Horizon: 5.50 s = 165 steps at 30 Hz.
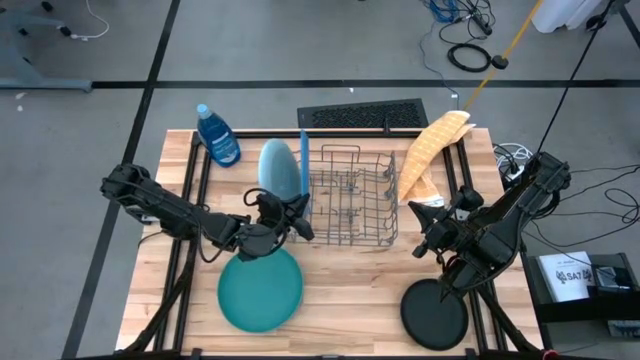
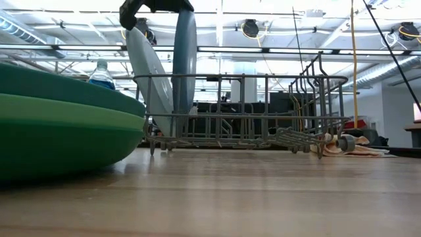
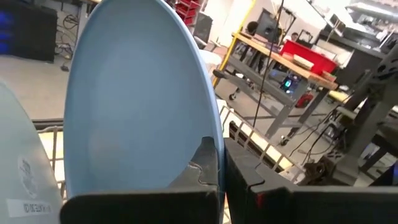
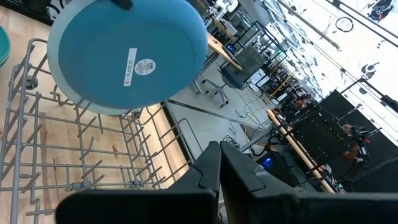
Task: Sort dishes
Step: Put the blue plate into the dish rack, then put the green plate into the dish rack
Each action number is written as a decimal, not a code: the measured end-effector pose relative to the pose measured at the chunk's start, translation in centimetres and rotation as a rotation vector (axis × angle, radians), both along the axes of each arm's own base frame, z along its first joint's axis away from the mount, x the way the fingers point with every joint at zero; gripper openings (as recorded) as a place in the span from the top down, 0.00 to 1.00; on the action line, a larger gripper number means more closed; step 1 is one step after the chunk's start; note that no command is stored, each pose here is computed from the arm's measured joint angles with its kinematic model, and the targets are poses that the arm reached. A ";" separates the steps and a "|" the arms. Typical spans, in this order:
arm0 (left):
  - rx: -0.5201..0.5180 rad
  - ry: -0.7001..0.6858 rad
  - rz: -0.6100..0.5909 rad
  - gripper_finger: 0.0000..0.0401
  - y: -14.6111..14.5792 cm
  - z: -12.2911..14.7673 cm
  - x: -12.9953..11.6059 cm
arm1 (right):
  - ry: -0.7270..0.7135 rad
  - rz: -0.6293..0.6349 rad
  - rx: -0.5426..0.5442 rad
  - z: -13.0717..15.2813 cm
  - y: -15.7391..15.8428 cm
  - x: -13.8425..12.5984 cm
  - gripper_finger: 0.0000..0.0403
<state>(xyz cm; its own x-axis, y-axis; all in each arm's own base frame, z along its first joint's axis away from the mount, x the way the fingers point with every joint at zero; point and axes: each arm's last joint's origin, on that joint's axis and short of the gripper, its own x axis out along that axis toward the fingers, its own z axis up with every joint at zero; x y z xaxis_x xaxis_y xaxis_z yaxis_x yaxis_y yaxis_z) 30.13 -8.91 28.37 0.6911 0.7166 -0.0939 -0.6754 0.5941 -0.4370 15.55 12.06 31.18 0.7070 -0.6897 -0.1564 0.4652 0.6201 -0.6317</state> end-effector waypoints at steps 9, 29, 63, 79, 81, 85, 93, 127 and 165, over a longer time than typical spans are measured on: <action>-0.048 0.003 0.015 1.00 0.5 -0.7 0.0 | 0.000 0.000 0.000 0.0 0.0 0.0 1.00; -0.109 -0.051 0.031 0.70 0.7 -1.7 -0.3 | 0.004 0.000 0.001 0.0 0.0 0.0 1.00; 0.358 0.275 -0.157 0.85 -1.6 4.9 0.4 | 0.005 0.001 0.002 0.0 0.0 0.0 1.00; 0.398 0.700 -0.091 1.00 2.1 5.4 5.6 | 0.008 0.002 -0.007 0.0 0.0 0.0 1.00; 0.373 0.766 -0.073 1.00 2.6 5.0 6.0 | 0.008 0.002 -0.007 0.0 0.0 0.0 1.00; 0.304 0.868 -0.042 1.00 3.7 4.6 6.1 | 0.013 0.003 -0.012 0.0 0.0 0.0 1.00; 0.104 0.954 0.088 1.00 5.0 3.9 3.4 | 0.011 0.004 -0.010 0.0 0.0 0.0 1.00; -0.196 1.135 -0.789 0.99 -17.4 -0.1 -4.6 | 0.003 0.005 0.005 0.0 0.2 0.1 1.00; -0.308 1.409 -0.849 0.97 -20.7 -9.2 -2.1 | 0.010 0.009 -0.002 0.0 0.2 0.2 1.00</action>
